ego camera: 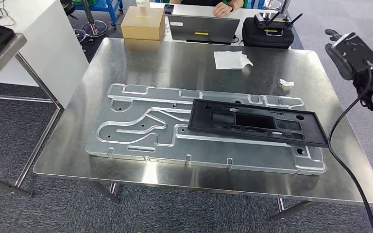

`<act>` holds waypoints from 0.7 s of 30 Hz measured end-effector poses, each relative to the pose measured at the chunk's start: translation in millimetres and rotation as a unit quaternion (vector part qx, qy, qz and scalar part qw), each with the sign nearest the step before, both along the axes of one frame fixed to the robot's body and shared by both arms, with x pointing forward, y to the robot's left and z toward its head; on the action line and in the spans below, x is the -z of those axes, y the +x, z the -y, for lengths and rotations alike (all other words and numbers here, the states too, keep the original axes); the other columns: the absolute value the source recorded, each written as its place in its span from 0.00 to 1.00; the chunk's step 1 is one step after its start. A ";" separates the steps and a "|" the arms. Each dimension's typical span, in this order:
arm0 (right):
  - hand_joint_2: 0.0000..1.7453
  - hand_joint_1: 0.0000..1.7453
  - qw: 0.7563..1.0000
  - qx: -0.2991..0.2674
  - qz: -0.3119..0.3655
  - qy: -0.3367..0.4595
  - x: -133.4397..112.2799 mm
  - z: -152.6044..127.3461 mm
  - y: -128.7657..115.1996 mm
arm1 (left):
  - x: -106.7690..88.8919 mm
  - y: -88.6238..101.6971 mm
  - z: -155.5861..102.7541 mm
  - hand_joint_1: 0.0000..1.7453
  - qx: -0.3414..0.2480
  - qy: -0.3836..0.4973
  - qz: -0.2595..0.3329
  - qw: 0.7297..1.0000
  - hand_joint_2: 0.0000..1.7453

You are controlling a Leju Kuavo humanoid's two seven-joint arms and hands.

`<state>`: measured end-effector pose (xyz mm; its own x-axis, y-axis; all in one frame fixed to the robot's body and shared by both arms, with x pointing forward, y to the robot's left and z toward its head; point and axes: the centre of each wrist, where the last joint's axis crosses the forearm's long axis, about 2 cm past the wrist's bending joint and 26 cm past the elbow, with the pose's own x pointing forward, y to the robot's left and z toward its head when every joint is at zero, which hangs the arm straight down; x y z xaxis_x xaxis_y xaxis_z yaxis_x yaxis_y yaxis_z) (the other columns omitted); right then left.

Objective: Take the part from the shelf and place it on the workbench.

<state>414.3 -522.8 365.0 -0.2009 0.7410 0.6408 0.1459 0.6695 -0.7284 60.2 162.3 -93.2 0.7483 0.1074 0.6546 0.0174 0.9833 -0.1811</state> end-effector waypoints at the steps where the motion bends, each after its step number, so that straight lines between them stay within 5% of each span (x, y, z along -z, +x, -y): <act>1: 0.00 0.00 1.000 -0.001 0.001 0.001 3.5 -0.7 -1.7 | 0.1 0.0 -0.3 0.00 -0.007 -0.005 0.002 1.000 0.00; 12: 0.00 0.00 1.000 -0.010 -0.003 -0.021 59.0 -24.8 -5.5 | 1.4 3.0 -7.5 0.00 -0.039 -0.017 0.012 0.999 0.00; 21: 0.00 0.00 1.000 -0.010 -0.005 -0.008 60.4 -23.9 -2.9 | 3.1 1.9 -14.3 0.00 -0.060 -0.015 -0.006 0.998 0.00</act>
<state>411.4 -498.8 304.6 -0.2098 0.7469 0.6310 0.1262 0.6606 -0.7400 62.1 176.5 -96.4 0.7359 0.2161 0.6417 -0.1029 0.9724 -0.2095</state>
